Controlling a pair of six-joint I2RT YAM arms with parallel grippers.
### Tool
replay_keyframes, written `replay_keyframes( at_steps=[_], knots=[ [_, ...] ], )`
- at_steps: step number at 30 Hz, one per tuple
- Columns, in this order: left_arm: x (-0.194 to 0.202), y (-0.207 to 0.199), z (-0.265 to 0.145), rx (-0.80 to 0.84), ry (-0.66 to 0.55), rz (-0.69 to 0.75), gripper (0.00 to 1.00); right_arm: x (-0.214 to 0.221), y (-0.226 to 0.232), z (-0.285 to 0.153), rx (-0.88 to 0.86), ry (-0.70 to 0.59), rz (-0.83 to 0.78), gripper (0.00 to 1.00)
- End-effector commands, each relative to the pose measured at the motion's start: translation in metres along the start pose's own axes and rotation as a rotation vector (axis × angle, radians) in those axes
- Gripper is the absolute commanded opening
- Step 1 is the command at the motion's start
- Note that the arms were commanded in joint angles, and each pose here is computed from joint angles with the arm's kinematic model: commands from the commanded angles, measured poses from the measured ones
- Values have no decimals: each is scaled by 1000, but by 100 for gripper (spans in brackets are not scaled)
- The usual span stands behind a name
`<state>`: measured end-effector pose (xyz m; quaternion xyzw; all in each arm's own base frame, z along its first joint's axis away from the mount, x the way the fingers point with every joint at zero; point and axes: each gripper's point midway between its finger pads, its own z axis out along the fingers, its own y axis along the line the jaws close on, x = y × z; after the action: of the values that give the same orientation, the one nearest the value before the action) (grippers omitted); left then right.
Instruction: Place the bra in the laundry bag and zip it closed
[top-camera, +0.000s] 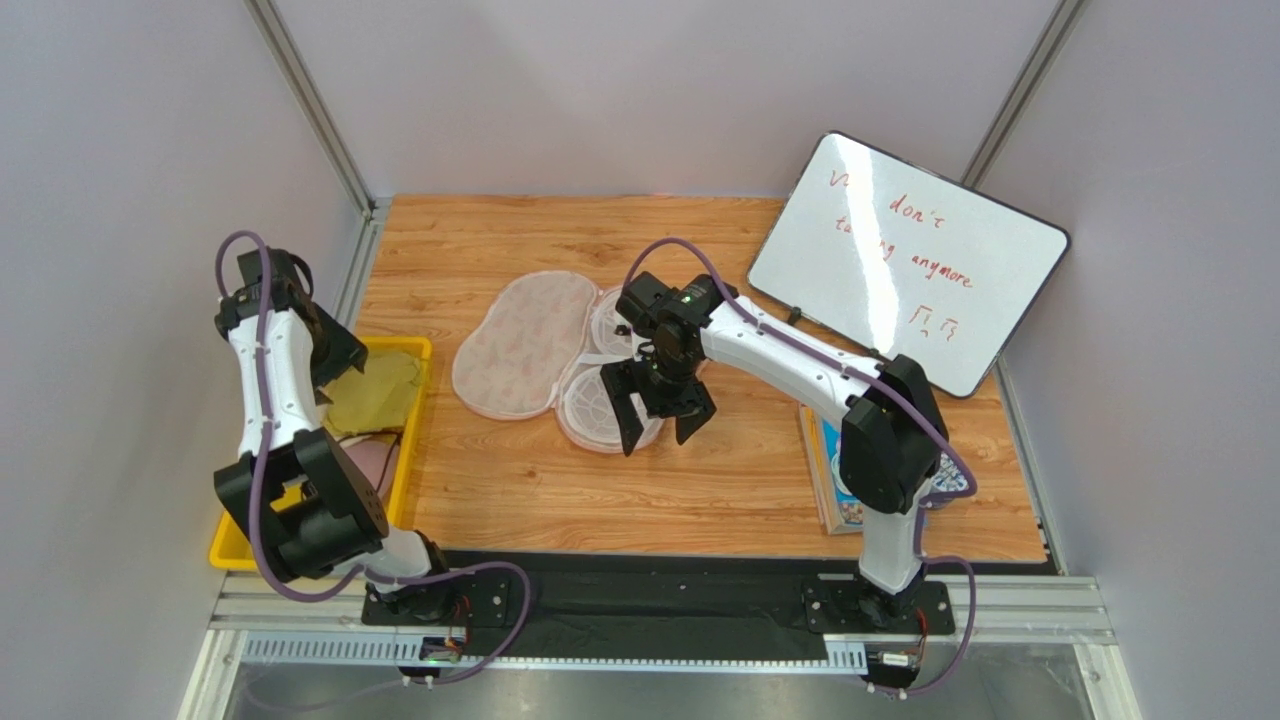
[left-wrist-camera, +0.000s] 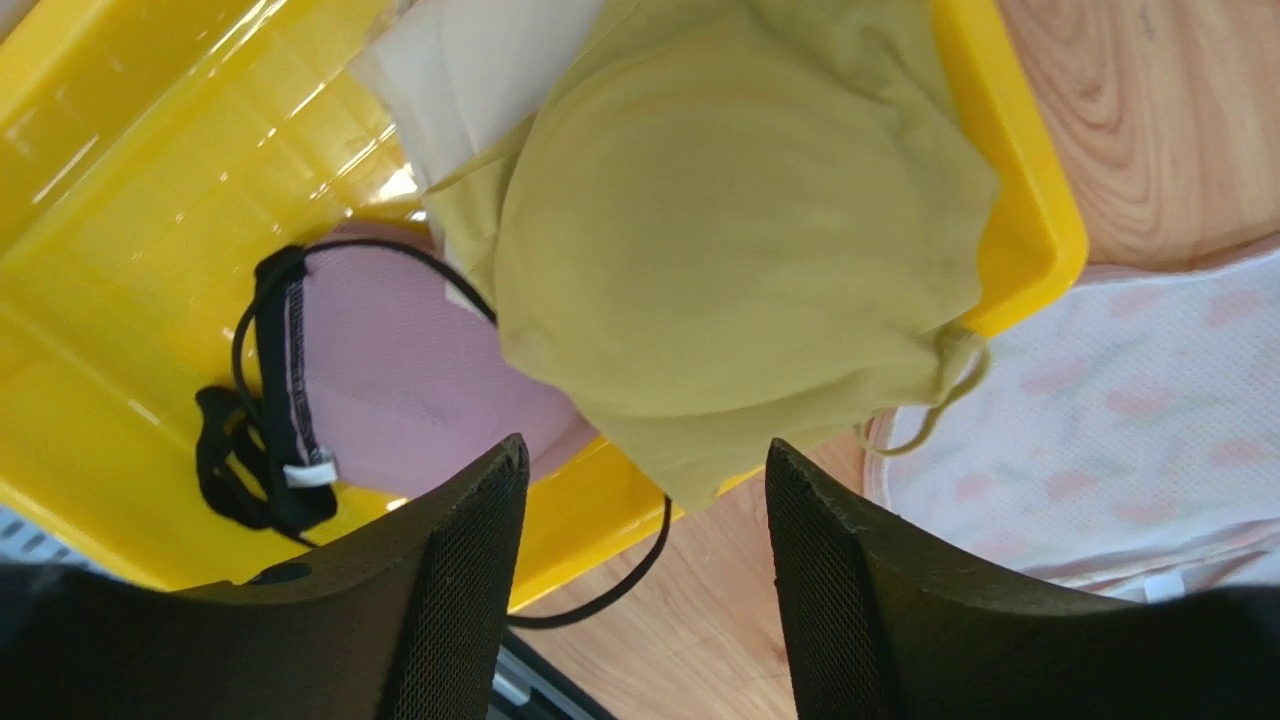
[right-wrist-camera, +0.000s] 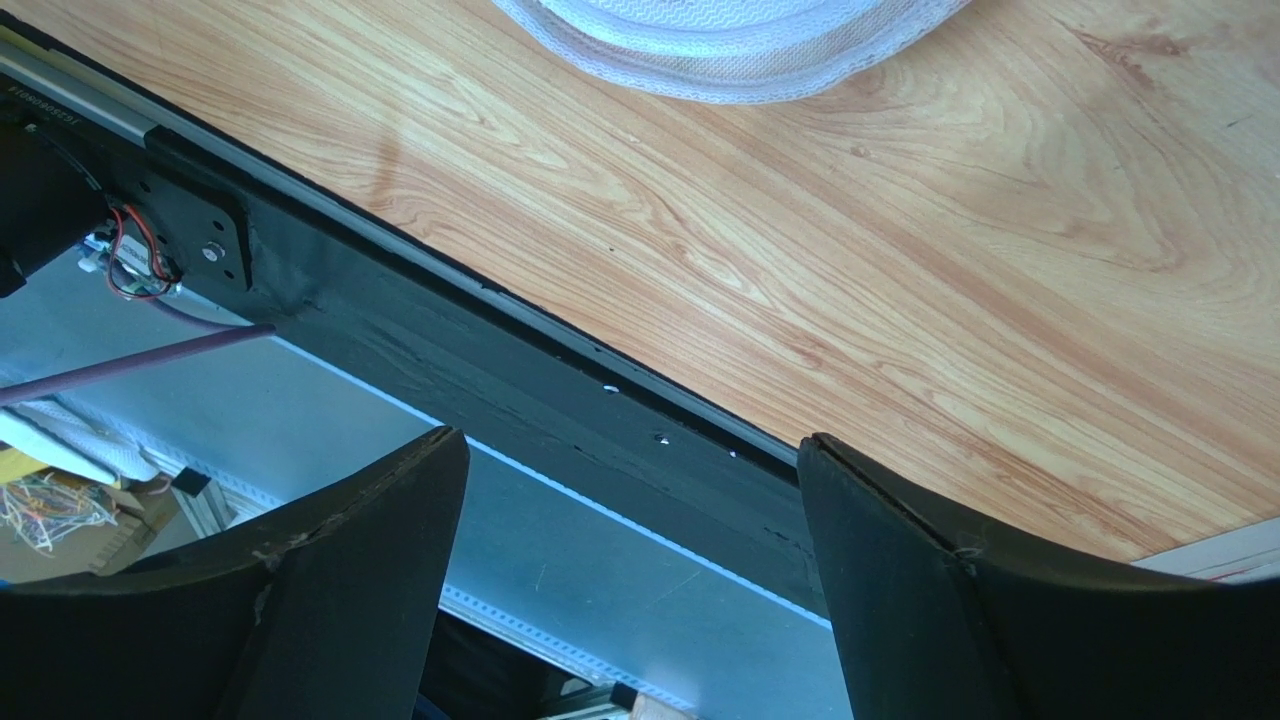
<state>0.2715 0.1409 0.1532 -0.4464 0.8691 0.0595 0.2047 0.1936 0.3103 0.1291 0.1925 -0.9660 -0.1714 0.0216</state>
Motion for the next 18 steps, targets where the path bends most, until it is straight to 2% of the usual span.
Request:
replay_keyframes(
  at_steps=[1, 3, 4, 6, 7, 8, 11, 14, 18],
  knots=[
    [13, 27, -23, -75, 4, -101, 66, 0, 8, 4, -40, 11, -13, 87],
    [23, 35, -29, -50, 22, -174, 66, 2, 7, 7, -40, 19, -19, 87],
    [43, 42, -22, -11, 101, -252, 65, 3, 7, 8, -40, 21, -21, 87],
    [62, 50, -21, 35, 139, -381, 63, 6, 7, 12, -44, 28, -27, 87],
    [86, 51, -11, 61, 212, -429, 62, 6, 8, 13, -50, 32, -24, 87],
    [90, 62, -11, 64, 198, -524, 62, 7, 9, 15, -55, 37, -25, 87],
    [114, 74, 0, 77, 226, -647, 61, 8, 13, 18, -71, 43, -30, 87],
    [130, 71, 10, 95, 273, -693, 63, 9, 14, 19, -74, 44, -37, 87],
    [129, 71, 16, 85, 283, -716, 64, 11, 14, 18, -74, 41, -44, 87]
  ],
)
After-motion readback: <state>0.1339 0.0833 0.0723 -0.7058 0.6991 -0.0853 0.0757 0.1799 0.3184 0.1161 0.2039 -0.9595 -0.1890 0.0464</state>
